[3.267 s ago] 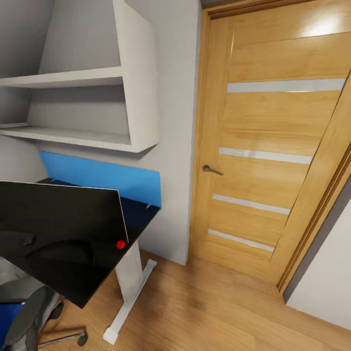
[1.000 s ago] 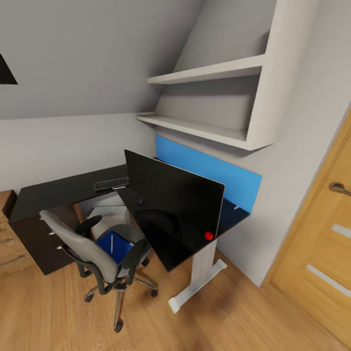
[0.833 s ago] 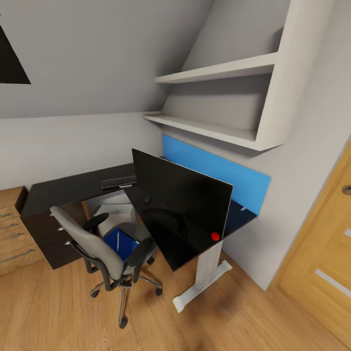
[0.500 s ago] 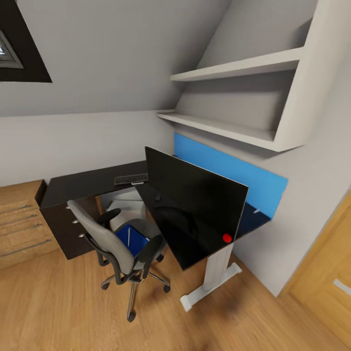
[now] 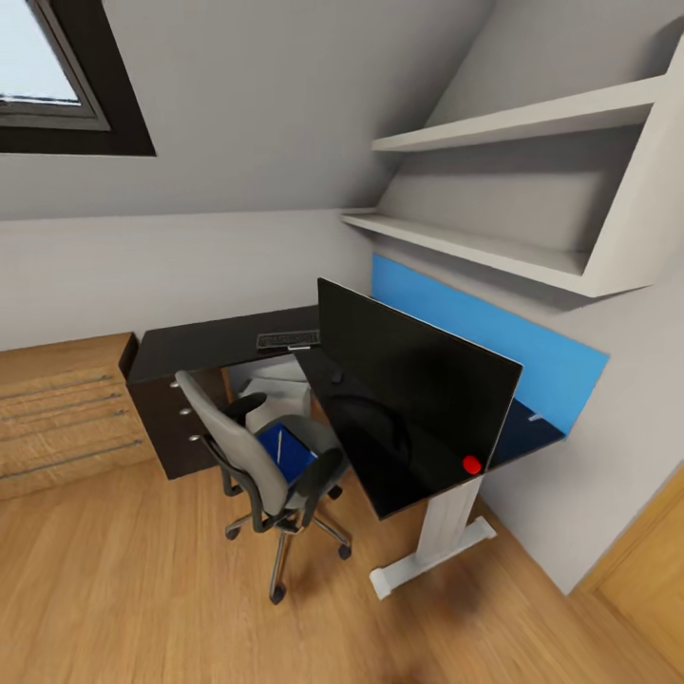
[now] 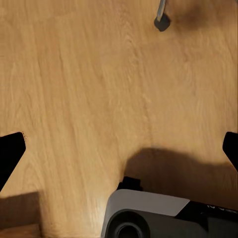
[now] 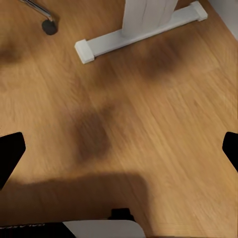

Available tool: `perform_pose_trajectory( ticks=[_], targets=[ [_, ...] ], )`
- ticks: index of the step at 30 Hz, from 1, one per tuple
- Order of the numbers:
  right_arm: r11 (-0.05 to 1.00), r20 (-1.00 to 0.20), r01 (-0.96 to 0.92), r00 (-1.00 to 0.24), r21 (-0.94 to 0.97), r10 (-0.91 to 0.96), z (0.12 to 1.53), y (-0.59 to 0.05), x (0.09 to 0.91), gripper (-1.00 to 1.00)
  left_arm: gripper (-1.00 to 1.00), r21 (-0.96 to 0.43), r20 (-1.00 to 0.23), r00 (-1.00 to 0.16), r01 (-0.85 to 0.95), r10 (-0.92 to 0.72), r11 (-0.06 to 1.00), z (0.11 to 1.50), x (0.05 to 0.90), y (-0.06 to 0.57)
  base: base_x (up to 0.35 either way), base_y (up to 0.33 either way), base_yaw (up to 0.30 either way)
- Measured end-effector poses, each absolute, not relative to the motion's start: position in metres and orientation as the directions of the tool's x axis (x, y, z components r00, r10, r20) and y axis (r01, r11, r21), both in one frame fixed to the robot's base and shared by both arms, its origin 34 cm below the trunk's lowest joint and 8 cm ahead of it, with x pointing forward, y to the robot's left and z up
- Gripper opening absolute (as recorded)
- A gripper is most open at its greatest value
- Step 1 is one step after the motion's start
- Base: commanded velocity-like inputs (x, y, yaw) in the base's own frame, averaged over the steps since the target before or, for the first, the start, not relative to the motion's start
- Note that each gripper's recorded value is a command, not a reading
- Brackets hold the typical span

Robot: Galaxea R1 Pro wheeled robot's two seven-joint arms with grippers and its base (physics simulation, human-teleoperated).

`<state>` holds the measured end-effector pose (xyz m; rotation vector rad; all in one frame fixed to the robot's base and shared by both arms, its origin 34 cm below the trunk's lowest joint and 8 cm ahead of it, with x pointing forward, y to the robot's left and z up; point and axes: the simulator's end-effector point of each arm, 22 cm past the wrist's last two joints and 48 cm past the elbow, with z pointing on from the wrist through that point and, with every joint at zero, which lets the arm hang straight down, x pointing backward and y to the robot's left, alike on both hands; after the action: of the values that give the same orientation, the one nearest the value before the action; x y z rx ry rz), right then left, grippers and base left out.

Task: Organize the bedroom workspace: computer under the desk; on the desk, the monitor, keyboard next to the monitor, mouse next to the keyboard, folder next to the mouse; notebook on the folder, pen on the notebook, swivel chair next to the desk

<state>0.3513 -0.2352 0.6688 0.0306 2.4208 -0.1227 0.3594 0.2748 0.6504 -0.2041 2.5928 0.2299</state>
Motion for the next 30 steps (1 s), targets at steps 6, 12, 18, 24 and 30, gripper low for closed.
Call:
perform_pose_trajectory(
  ticks=[6, 12, 18, 24, 30],
  targets=[
    [0.995, -0.653, 0.055, -0.757, -0.081, -0.011, 0.6674, -0.2353, 0.3493, 1.0, 1.0, 0.125, -0.51, -0.854, -0.188, -0.1, 0.974, 0.6489, 0.3573, 0.2748, -0.269, -0.087, 0.232],
    [0.995, -0.649, 0.055, -0.761, -0.081, -0.011, 0.6661, -0.2353, 0.3472, 1.0, 1.0, 0.126, -0.506, -0.857, -0.187, -0.1, 0.974, 0.6476, 0.3552, 0.2748, -0.09, -0.018, 0.232],
    [0.995, -0.644, 0.054, -0.765, -0.082, -0.011, 0.6647, -0.2353, 0.3452, 1.0, 1.0, 0.127, -0.501, -0.86, -0.187, -0.1, 0.974, 0.6462, 0.353, 0.2748, -0.011, -0.002, 0.232],
    [0.995, -0.64, 0.054, -0.768, -0.082, -0.011, 0.6634, -0.2352, 0.3431, 1.0, 1.0, 0.128, -0.497, -0.862, -0.187, -0.1, 0.974, 0.6449, 0.3511, 0.2749, -0.002, 0.0, 0.233],
    [0.995, -0.637, 0.054, -0.77, -0.082, -0.011, 0.6625, -0.2353, 0.3418, 1.0, 1.0, 0.128, -0.494, -0.864, -0.187, -0.101, 0.974, 0.644, 0.3497, 0.2749, 0.0, 0.0, 0.24]
  ],
)
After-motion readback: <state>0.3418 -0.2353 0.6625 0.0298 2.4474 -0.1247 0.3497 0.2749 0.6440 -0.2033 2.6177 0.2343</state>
